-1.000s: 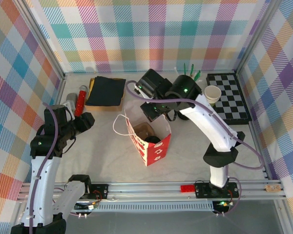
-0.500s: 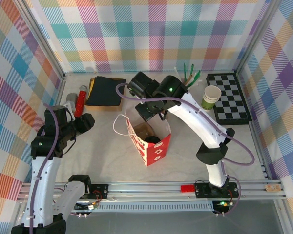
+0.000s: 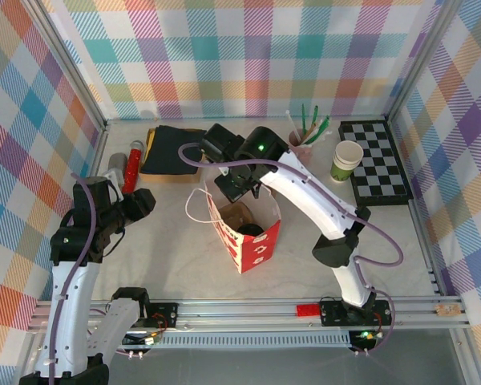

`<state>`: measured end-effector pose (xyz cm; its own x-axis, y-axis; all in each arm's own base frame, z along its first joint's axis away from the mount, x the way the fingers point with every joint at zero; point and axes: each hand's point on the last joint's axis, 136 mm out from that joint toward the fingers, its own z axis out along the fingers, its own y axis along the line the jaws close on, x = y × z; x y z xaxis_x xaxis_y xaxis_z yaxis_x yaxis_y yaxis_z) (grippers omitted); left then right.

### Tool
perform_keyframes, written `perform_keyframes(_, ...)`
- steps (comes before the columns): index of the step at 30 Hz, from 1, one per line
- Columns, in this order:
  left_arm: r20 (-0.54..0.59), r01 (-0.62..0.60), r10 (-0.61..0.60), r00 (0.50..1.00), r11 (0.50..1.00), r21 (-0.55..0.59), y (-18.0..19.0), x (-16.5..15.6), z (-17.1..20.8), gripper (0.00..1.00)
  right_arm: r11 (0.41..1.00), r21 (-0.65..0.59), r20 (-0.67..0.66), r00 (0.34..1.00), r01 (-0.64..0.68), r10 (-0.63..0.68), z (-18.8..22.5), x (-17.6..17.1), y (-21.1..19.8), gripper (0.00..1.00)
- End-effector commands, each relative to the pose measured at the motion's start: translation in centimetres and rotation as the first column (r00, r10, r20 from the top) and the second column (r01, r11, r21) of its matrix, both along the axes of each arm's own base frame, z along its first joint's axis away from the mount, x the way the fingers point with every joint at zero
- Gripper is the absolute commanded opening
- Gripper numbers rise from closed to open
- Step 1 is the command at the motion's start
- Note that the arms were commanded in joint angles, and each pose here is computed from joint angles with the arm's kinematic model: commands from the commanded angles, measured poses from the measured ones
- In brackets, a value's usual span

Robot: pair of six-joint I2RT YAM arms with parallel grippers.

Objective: Pack the takeout coffee

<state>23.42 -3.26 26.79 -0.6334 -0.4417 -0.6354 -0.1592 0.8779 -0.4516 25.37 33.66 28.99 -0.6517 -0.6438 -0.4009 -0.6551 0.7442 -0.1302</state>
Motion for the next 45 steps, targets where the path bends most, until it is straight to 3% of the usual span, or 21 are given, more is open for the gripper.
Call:
perform_keyframes(1, -0.019, 0.006, -0.006, 1.0, 1.0, -0.003, 0.0, -0.6, -0.5, 0.54, 0.998, -0.065, -0.069, 0.998, -0.011, 0.007, -1.0, -1.0, -1.3, 0.0)
perform_keyframes(37, -0.022, 0.002, -0.002, 1.0, 1.0, 0.004, 0.2, -0.9, -0.6, 0.53, 0.996, -0.087, -0.179, 0.984, 0.009, -0.024, -5.1, 0.5, 0.0, 0.0)
perform_keyframes(45, -0.023, 0.002, -0.001, 1.0, 1.0, 0.009, 0.2, -0.9, -0.7, 0.53, 0.995, -0.1, -0.173, 0.984, 0.02, -0.038, -5.4, 0.7, -0.2, 0.04)
